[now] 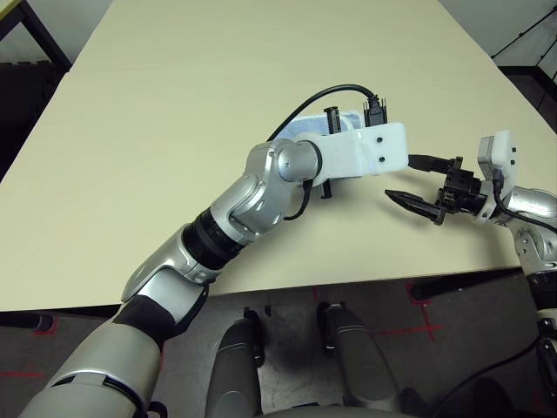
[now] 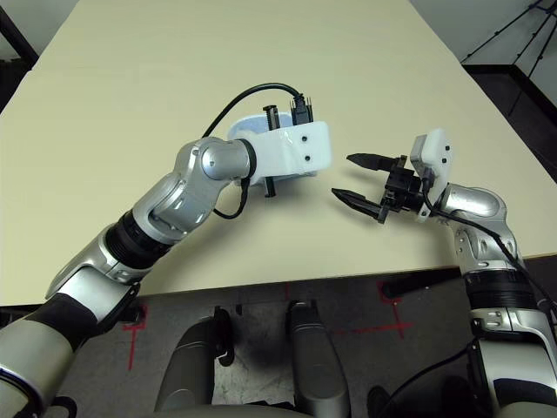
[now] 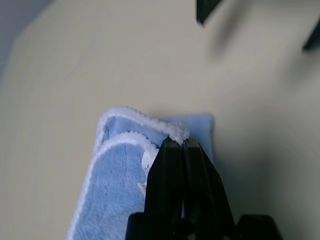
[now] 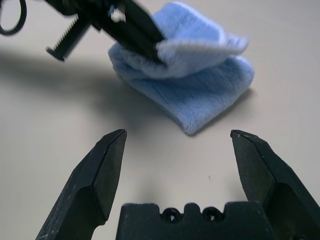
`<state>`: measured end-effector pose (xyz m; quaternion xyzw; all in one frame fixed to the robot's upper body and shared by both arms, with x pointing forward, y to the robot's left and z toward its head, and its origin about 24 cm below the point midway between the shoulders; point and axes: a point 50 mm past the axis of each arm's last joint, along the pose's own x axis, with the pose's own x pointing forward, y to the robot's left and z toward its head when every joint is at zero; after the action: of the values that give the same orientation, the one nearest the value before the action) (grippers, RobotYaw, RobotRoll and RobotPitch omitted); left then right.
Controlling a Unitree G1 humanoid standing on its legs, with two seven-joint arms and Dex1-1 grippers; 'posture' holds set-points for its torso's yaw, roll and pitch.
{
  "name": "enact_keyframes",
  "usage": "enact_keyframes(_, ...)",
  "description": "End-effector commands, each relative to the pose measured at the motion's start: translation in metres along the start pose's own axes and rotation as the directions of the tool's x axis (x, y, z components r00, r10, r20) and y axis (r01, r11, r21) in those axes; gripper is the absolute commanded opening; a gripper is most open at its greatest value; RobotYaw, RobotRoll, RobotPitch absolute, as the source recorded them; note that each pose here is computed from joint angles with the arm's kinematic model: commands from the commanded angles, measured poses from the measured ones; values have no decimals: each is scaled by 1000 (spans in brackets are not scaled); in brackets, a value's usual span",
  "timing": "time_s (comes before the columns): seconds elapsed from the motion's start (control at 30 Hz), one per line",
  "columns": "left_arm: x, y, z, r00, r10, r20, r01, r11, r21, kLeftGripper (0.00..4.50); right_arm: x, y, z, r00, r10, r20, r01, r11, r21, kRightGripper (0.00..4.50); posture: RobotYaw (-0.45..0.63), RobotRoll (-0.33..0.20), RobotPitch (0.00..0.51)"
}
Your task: Fold the towel and set it aside.
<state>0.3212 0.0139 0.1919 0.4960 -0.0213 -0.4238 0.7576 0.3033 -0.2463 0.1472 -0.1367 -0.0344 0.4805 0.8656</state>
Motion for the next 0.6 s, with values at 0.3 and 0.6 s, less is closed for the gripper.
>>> enact_keyframes(0.3, 4, 1, -11, 999, 51, -3, -51, 994, -95, 1454, -3, -2, 3, 1000, -9, 3, 9, 1000, -1, 4500, -306, 0, 231)
enact_keyframes(0.6, -20, 33, -4, 982, 182, 59, -156, 940, -304, 4464, -5, -6, 5, 1000, -8, -2, 8, 1000, -4, 4500, -280, 0, 238)
